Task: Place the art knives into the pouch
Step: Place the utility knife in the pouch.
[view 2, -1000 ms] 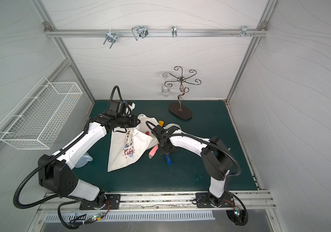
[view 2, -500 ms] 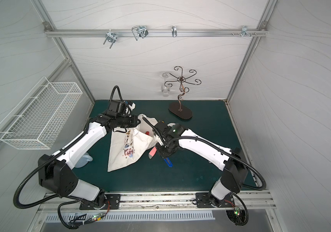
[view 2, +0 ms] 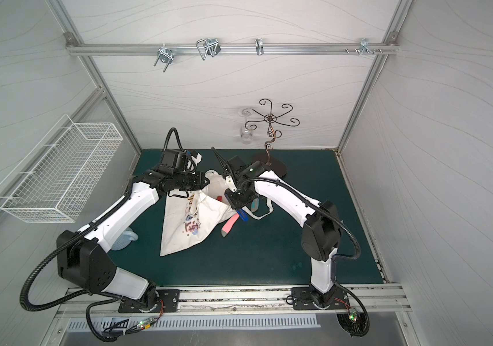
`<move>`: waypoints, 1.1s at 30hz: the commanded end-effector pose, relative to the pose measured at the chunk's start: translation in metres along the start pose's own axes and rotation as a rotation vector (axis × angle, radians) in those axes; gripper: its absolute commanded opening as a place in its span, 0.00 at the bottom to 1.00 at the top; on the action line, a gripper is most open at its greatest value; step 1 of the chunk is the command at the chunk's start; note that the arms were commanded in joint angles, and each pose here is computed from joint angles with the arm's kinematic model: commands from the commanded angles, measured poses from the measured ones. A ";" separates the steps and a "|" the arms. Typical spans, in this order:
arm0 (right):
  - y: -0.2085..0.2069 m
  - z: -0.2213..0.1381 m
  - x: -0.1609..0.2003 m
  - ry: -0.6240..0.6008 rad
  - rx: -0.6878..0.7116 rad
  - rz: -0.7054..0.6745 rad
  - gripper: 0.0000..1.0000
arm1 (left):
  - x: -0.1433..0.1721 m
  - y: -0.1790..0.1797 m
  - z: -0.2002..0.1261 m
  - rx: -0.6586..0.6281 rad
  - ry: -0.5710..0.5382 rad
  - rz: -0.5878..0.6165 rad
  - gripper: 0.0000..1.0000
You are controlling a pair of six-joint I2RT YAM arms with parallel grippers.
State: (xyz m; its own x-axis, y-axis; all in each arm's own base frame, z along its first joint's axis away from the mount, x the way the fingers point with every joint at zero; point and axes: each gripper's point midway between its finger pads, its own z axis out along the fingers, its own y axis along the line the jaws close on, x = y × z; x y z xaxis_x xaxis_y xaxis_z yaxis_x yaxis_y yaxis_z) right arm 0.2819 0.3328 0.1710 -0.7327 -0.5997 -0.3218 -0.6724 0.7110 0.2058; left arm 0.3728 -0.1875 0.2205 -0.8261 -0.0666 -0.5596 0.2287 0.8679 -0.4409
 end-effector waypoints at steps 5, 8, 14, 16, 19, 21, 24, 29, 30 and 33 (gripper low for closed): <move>-0.005 0.018 -0.040 -0.047 -0.068 -0.055 0.29 | -0.023 -0.017 -0.014 0.046 -0.083 0.050 0.00; -0.005 0.029 -0.054 -0.062 -0.091 -0.062 0.28 | -0.023 -0.016 -0.014 0.045 -0.082 0.051 0.00; -0.003 0.040 -0.084 -0.144 -0.154 -0.035 0.28 | -0.023 -0.017 -0.014 0.045 -0.082 0.053 0.00; -0.003 0.039 -0.094 -0.170 -0.185 -0.007 0.28 | -0.023 -0.016 -0.014 0.043 -0.081 0.053 0.00; 0.000 0.038 -0.107 -0.206 -0.234 0.038 0.26 | -0.023 -0.015 -0.014 0.039 -0.082 0.051 0.00; 0.003 0.037 -0.114 -0.232 -0.253 0.056 0.25 | -0.023 -0.017 -0.014 0.043 -0.081 0.051 0.00; 0.002 0.040 -0.123 -0.261 -0.258 0.082 0.29 | -0.025 -0.017 -0.015 0.045 -0.087 0.051 0.00; -0.001 0.041 -0.117 -0.258 -0.222 0.082 0.55 | -0.025 -0.016 -0.014 0.041 -0.086 0.050 0.00; -0.004 0.037 -0.115 -0.269 -0.200 0.085 0.55 | -0.024 -0.016 -0.014 0.041 -0.086 0.049 0.00; -0.022 0.021 -0.096 -0.302 -0.092 0.111 0.59 | -0.023 -0.016 -0.015 0.039 -0.085 0.048 0.00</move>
State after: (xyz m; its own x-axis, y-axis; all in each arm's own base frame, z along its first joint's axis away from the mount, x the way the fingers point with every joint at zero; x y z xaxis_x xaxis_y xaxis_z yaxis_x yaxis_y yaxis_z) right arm 0.3670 0.4029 0.1514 -0.7717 -0.4137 -0.4831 -0.6158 0.6761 0.4047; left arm 0.3731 -0.1876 0.2208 -0.8248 -0.0667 -0.5615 0.2300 0.8676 -0.4409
